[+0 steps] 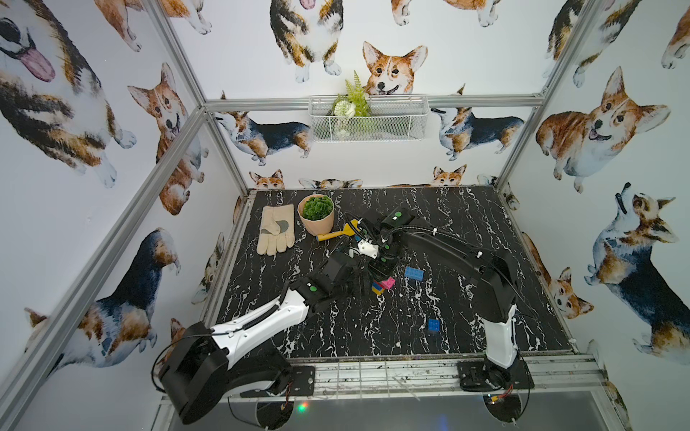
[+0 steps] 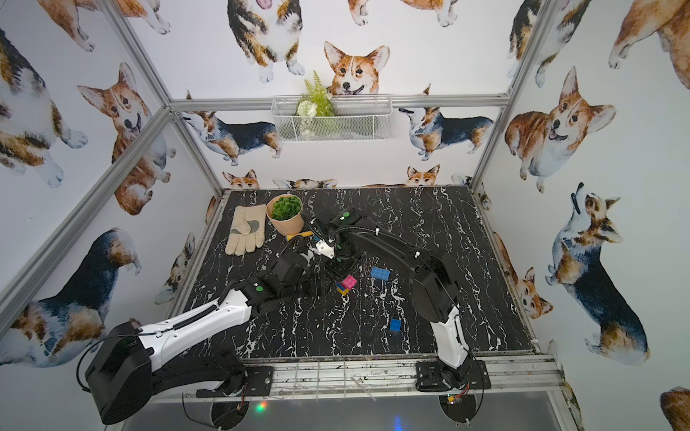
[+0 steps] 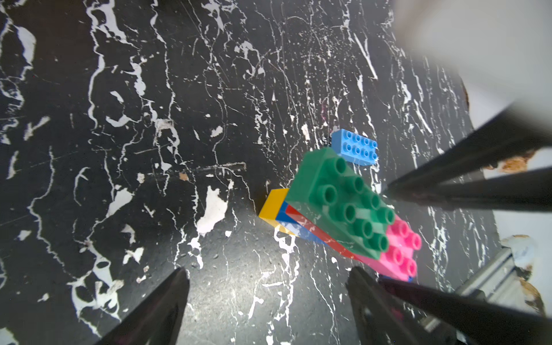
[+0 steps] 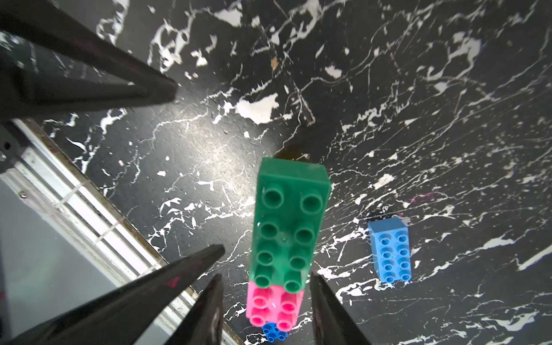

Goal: Assemble a spoon with lego
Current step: Assemble the lego brick with the lego brick, then pick up the lego brick from the center of the board.

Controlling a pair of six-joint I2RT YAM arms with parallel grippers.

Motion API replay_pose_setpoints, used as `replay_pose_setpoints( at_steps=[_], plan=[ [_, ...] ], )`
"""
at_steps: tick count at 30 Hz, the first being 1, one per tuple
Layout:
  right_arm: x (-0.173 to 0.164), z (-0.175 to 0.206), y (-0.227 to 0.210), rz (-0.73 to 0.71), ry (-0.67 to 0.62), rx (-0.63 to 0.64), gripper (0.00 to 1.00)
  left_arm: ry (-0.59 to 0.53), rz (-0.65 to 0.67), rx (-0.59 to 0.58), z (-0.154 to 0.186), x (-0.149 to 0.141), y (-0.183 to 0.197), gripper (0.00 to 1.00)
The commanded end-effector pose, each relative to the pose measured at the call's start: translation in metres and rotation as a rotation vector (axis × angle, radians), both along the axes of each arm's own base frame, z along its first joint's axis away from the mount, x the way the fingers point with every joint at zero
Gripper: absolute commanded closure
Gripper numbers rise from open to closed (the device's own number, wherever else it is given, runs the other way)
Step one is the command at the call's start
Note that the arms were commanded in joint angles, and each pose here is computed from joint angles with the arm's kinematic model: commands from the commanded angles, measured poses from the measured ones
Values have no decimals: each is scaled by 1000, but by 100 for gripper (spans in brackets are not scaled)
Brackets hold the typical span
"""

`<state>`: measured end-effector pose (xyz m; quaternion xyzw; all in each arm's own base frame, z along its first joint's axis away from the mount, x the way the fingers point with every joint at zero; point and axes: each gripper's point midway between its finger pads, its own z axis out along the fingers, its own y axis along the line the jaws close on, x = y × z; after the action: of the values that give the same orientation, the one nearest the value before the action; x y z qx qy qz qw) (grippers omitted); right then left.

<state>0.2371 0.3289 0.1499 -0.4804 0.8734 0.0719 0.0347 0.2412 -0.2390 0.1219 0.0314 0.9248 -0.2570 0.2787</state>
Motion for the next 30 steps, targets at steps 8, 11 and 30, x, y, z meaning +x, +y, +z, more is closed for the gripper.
replay_pose_setpoints(
  at_steps=[8, 11, 30],
  plan=[
    [4, 53, -4, -74, -98, 125, 48, -122, 75, 14, 39, -16, 50, 3],
    [16, 61, -20, -214, -118, 154, 49, -157, 78, 10, 48, -25, 62, 0],
    [36, -76, -154, -664, -28, -126, 26, -184, 38, 15, 44, -55, 88, 0]
  ],
)
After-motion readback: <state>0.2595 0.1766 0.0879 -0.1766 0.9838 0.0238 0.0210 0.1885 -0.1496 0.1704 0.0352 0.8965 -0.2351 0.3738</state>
